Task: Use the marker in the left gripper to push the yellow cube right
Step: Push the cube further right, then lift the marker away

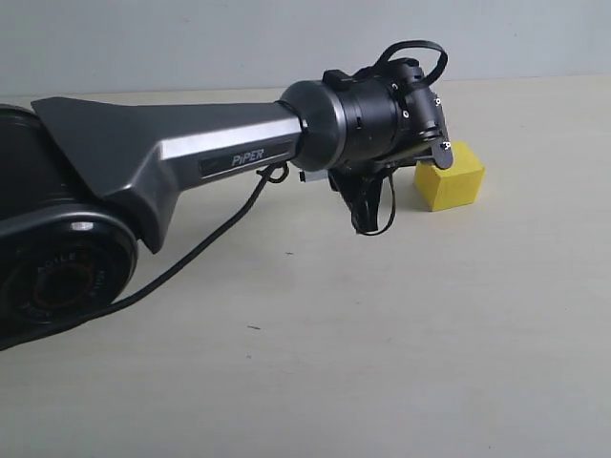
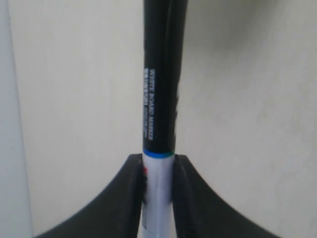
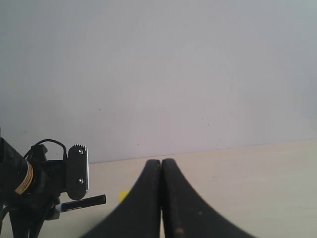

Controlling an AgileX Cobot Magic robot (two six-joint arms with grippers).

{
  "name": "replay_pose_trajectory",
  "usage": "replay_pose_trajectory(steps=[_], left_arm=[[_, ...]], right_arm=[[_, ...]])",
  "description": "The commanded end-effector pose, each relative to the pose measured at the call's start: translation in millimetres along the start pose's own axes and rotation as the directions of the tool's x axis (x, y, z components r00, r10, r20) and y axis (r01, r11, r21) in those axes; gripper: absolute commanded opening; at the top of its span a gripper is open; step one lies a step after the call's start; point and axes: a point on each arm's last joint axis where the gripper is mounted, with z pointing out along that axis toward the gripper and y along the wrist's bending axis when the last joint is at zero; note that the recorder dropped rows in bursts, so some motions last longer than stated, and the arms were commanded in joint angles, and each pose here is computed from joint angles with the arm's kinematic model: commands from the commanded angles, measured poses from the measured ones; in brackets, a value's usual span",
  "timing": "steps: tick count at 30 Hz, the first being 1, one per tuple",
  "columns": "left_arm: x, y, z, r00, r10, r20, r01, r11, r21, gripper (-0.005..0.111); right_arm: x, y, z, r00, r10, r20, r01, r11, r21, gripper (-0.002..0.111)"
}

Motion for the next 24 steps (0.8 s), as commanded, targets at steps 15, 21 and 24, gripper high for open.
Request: replay_pose_trajectory(steps=[15,21,24], left_arm=[[-8.8,-2.8,14.1,0.998,-0.038,-0.059,0.041,0.998,0.040,0.000],[-13.8,-4.0,21.6,0.995,-0.063,-0.082,0.067,0.997,0.039,0.000],[-15.7,-3.0,24.2,0.994,-0.071,-0.078,0.074,0.997,0.032,0.000]], right_arm=[[0.7,-0.3,-0.3,1.000,-0.012,0.009,0.012,1.000,0.003,0.000],[0.7,-0.3,-0.3,1.000,-0.014,0.009,0.014,1.000,0.003,0.000],[0.7,-0.3,-0.3,1.000,-0.014,0.009,0.014,1.000,0.003,0.000]])
